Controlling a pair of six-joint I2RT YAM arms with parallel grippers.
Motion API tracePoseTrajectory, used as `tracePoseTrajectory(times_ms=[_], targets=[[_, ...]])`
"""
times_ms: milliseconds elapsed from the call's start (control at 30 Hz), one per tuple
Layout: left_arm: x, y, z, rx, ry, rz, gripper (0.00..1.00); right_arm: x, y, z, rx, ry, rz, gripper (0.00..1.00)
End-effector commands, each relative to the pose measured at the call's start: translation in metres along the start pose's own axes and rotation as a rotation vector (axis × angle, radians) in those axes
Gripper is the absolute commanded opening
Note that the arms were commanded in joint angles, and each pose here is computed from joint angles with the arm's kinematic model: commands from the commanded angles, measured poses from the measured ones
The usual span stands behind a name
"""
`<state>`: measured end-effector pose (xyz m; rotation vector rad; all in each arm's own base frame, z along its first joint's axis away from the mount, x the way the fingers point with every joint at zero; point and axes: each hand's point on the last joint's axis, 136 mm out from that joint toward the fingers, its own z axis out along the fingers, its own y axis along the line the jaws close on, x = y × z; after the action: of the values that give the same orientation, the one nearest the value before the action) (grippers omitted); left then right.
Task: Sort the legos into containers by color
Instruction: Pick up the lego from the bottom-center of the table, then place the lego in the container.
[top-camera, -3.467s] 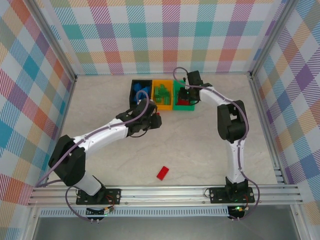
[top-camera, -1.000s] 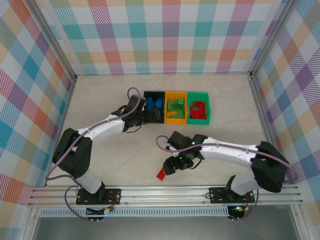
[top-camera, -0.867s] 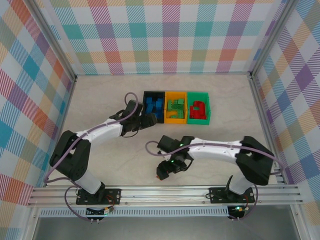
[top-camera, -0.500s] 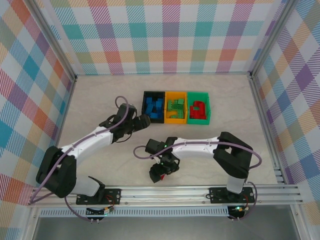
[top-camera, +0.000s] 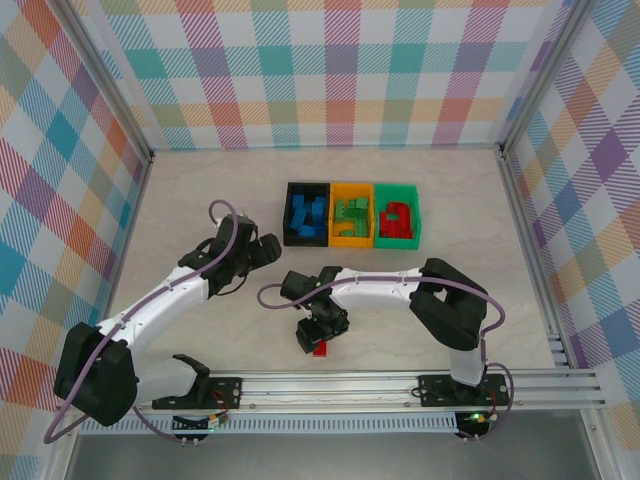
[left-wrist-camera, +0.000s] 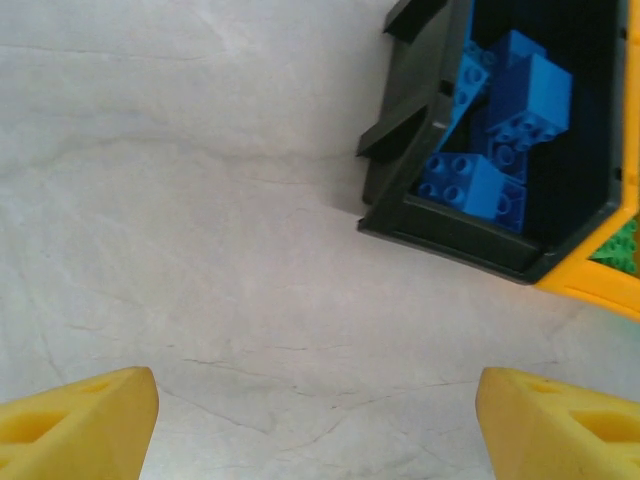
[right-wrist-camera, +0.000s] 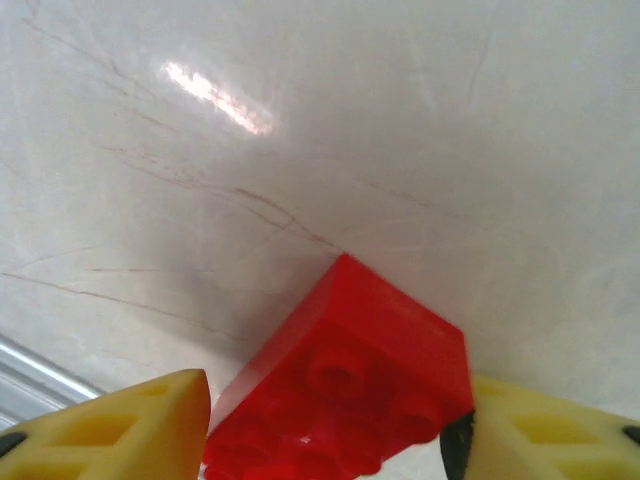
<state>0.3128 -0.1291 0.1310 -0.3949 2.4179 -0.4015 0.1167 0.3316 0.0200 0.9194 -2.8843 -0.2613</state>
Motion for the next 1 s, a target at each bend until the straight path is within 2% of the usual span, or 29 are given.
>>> tracePoseTrajectory(times_ms=[0, 100, 200, 367, 567, 733, 967], targets=[[0.005, 0.018, 0.001, -0.054, 0.007, 0.001, 0.82, -0.003, -0.014, 0.009, 0.062, -0.01, -0.011, 0.46], [0.008, 0.026, 0.002, -0.072, 0.016, -0.004, 0.82, -0.001, -0.015, 0.01, 0.067, -0.007, -0.006, 0.33], [0.008, 0.034, -0.001, -0.093, 0.005, -0.012, 0.82, -0.003, -0.014, 0.005, 0.059, -0.025, 0.0, 0.25], [0.006, 0.05, -0.005, -0.128, 0.0, -0.025, 0.82, -0.011, -0.019, -0.012, 0.057, -0.095, 0.014, 0.21], [0.002, 0.057, -0.011, -0.14, -0.01, -0.036, 0.81, -0.025, -0.043, -0.049, 0.018, -0.225, 0.085, 0.19], [0.001, 0.057, -0.009, -0.142, -0.007, -0.048, 0.81, -0.04, -0.086, -0.093, -0.015, -0.364, 0.183, 0.18], [0.003, 0.057, -0.006, -0.138, 0.001, -0.064, 0.82, -0.068, -0.18, -0.164, -0.002, -0.603, 0.357, 0.18]])
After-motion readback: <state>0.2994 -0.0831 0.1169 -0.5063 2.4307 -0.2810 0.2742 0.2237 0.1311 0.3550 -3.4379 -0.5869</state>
